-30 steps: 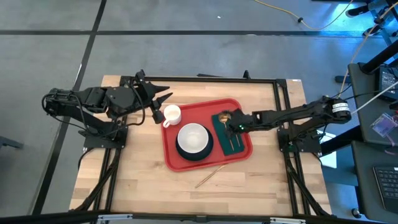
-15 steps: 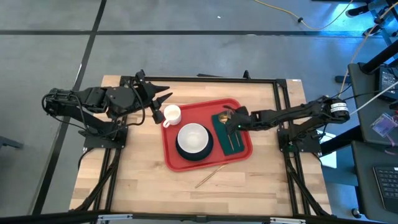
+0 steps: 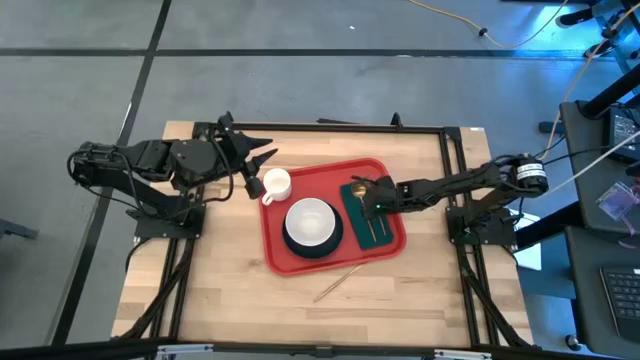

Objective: Set up tray
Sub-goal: Put the gold fork to the right of the gold spoon on the green napkin on the red tray

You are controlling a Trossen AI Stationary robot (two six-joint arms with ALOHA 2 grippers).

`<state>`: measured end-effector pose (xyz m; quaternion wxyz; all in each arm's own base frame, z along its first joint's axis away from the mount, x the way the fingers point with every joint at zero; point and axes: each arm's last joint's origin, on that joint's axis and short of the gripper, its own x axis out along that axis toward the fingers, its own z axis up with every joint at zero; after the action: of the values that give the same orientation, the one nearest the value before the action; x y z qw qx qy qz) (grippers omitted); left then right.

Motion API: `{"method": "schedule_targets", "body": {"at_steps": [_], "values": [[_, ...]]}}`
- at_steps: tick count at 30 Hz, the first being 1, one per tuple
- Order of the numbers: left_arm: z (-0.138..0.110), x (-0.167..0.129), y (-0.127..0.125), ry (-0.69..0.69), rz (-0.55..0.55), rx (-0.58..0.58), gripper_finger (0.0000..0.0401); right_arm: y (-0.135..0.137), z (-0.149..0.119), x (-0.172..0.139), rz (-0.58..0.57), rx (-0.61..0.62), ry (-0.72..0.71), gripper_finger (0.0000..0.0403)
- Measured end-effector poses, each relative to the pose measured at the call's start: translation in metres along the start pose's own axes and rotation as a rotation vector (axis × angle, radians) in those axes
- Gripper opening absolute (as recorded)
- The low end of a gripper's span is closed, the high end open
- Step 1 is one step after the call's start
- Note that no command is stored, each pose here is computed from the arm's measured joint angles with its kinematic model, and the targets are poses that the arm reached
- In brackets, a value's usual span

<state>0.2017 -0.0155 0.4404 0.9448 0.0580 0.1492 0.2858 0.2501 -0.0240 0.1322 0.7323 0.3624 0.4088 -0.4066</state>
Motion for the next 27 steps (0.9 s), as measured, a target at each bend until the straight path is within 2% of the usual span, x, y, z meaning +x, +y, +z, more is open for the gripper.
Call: {"method": "schedule_targets", "body": {"at_steps": [15, 27], "values": [[0.0, 0.0, 0.0, 0.0, 0.001, 0.004, 0.0102, 0.0033, -0.0011, 0.0042, 0.033, 0.002, 0.035, 0.0045], [0.0, 0.0, 0.0002, 0.0, 0.004, 0.015, 0.0102, 0.003, -0.0013, 0.0041, 0.03, -0.008, 0.032, 0.0033]]}}
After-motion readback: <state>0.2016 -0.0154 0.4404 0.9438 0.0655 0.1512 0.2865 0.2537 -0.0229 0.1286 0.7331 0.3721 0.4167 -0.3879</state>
